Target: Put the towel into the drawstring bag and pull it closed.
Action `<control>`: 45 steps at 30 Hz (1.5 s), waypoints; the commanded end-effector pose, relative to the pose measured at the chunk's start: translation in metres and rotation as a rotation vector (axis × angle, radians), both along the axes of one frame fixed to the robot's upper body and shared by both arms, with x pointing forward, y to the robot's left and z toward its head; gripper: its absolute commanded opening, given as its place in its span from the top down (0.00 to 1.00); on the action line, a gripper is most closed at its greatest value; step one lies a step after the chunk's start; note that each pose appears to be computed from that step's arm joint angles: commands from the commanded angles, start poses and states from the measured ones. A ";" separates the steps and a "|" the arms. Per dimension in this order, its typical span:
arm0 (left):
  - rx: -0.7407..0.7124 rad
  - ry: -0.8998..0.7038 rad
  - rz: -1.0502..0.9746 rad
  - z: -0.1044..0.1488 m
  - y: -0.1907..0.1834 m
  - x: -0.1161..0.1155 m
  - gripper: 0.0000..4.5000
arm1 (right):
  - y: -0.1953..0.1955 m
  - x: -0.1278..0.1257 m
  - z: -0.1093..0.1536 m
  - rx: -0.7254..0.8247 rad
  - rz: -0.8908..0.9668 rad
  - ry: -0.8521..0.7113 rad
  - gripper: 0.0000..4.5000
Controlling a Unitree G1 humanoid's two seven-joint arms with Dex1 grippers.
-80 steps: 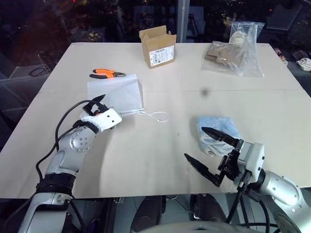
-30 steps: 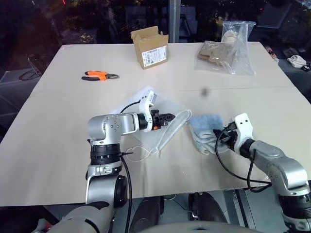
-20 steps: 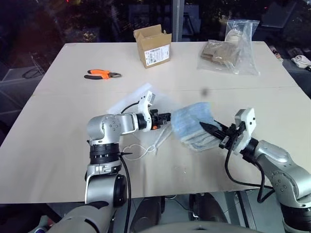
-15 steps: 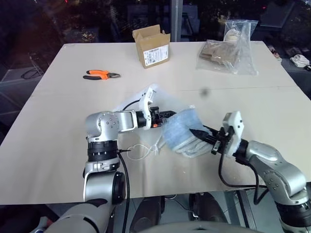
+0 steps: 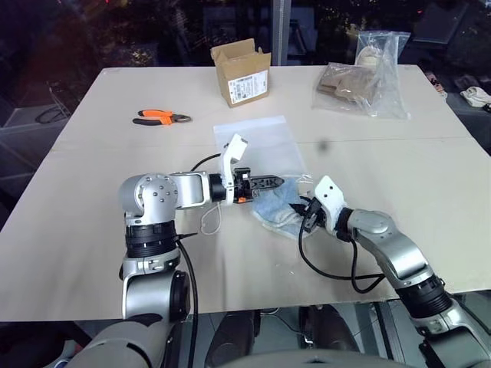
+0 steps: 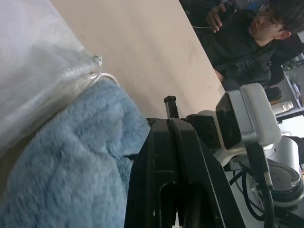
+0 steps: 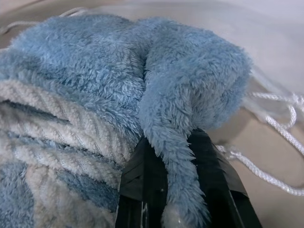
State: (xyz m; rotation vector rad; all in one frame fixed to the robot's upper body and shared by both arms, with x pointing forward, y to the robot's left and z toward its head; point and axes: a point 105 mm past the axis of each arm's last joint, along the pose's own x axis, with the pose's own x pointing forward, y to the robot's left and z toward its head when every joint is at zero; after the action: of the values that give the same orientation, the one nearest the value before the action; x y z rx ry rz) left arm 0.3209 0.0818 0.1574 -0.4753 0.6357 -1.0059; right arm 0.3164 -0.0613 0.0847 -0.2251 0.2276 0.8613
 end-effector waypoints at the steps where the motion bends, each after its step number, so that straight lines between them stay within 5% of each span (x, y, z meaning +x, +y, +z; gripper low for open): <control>1: 0.001 -0.070 0.009 0.009 0.006 -0.002 1.00 | -0.010 0.002 0.010 0.036 -0.046 -0.013 0.99; 5: 0.118 -0.206 0.163 0.008 0.025 0.024 1.00 | -0.004 -0.009 0.013 0.043 0.019 -0.026 0.99; 7: 0.363 -0.572 0.144 0.020 0.044 0.038 1.00 | -0.001 -0.025 0.015 0.092 0.079 0.005 0.99; 9: 0.463 -0.788 0.024 0.026 0.043 0.034 0.88 | -0.004 -0.039 0.013 0.095 0.118 0.028 1.00; 15: 0.574 -0.966 -0.115 0.004 0.035 0.036 0.37 | -0.023 -0.054 0.005 0.065 0.081 0.066 1.00; 28: 0.729 -1.178 -0.172 -0.024 0.022 0.045 0.37 | -0.031 -0.068 0.000 0.079 0.008 0.093 1.00; 42: 0.750 -1.180 -0.141 -0.033 0.012 0.058 0.37 | -0.034 -0.069 0.000 0.071 -0.004 0.094 1.00; 45: 0.763 -1.160 -0.171 -0.039 0.012 0.057 0.54 | -0.034 -0.068 0.000 0.070 -0.007 0.092 1.00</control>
State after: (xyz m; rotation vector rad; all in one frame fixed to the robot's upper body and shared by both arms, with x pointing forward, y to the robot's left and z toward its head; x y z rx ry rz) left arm 0.3762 0.0965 0.1099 0.8024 -0.0131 -0.9287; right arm 0.2496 -0.0947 0.0773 -0.1087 0.3089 0.8709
